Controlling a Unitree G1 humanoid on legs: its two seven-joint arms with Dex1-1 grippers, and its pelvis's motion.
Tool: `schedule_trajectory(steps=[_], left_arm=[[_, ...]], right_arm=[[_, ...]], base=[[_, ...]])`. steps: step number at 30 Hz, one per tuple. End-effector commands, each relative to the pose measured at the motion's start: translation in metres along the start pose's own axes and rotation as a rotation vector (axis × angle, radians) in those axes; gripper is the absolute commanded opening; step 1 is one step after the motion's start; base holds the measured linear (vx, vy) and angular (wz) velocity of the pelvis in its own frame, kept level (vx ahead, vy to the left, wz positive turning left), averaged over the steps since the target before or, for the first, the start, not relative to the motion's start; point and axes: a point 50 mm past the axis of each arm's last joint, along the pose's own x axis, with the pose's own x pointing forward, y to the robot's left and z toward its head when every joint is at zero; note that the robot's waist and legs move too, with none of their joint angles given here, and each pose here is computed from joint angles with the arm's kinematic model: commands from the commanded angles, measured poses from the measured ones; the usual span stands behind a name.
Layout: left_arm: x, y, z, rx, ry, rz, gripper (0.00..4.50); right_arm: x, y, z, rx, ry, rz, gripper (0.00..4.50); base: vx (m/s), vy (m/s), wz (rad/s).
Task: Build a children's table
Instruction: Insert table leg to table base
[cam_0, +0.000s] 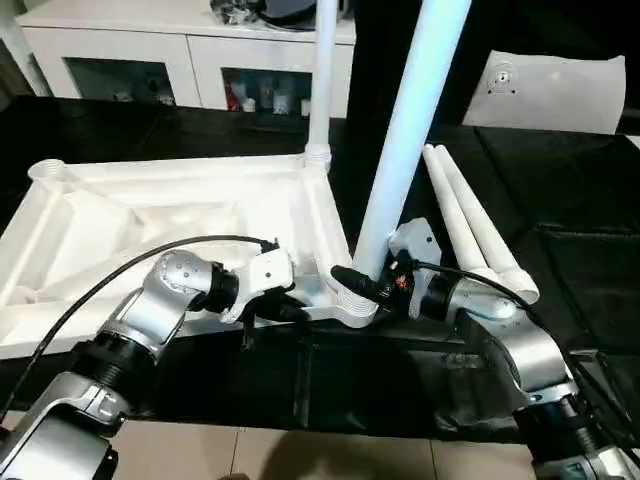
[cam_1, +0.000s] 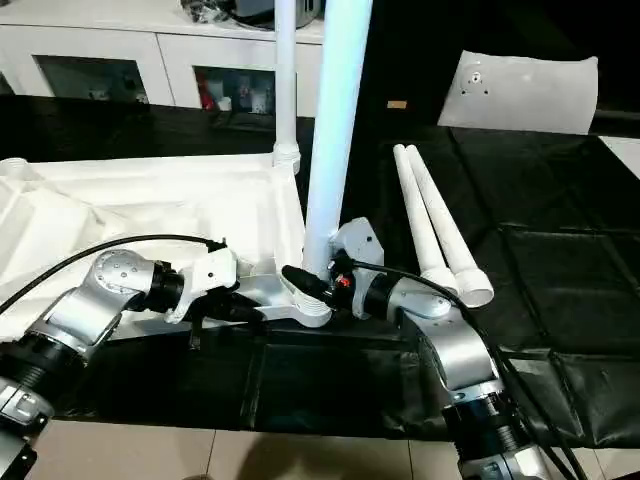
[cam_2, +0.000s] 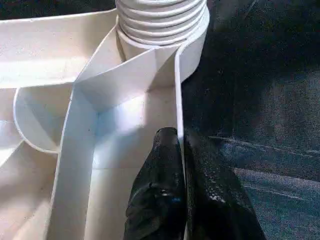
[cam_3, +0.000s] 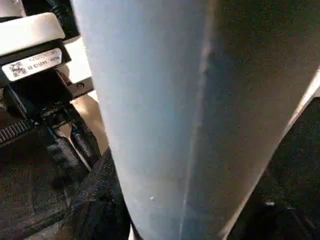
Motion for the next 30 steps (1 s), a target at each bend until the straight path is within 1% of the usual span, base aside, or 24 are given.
schedule_trajectory(steps=[1, 6, 9, 17, 22, 26, 27, 28, 29, 30], left_arm=[[-0.001, 0.003, -0.008, 0.007, 0.085, 0.022, 0.0], [-0.001, 0.003, -0.007, 0.009, 0.08, 0.007, 0.0], [-0.001, 0.003, -0.007, 0.017, 0.078, -0.013, 0.0], [-0.006, 0.006, -0.012, 0.004, 0.103, 0.0, 0.0], [-0.009, 0.007, -0.014, -0.01, 0.108, 0.019, 0.0], [-0.013, 0.007, -0.014, -0.055, 0.074, 0.09, 0.0], [-0.014, 0.008, -0.012, -0.079, 0.054, 0.138, 0.0], [-0.014, 0.006, -0.007, -0.123, 0.018, 0.213, 0.0], [-0.014, 0.006, -0.007, -0.124, 0.017, 0.214, 0.0], [-0.013, 0.005, -0.005, -0.145, 0.001, 0.244, 0.0]], right_arm=[[0.006, 0.016, -0.019, 0.059, 0.075, 0.123, 1.9], [0.006, 0.022, -0.021, 0.071, 0.073, 0.171, 1.9], [0.01, 0.027, -0.027, 0.085, 0.07, 0.208, 1.9], [0.014, 0.032, -0.029, 0.092, 0.064, 0.229, 1.9], [0.016, 0.032, -0.03, 0.089, 0.056, 0.223, 1.9], [0.019, 0.023, -0.029, 0.083, 0.032, 0.121, 1.9], [0.021, 0.016, -0.028, 0.083, 0.02, 0.045, 1.9], [0.024, 0.007, -0.027, 0.097, 0.003, -0.069, 1.9], [0.024, 0.006, -0.027, 0.098, 0.003, -0.071, 1.9], [0.025, 0.003, -0.027, 0.108, -0.004, -0.115, 1.9]], base=[[0.0, 0.0, 0.0], [0.0, 0.0, 0.0], [0.0, 0.0, 0.0], [0.0, 0.0, 0.0], [0.0, 0.0, 0.0], [0.0, 0.0, 0.0], [0.0, 0.0, 0.0], [0.0, 0.0, 0.0], [0.0, 0.0, 0.0], [0.0, 0.0, 0.0]])
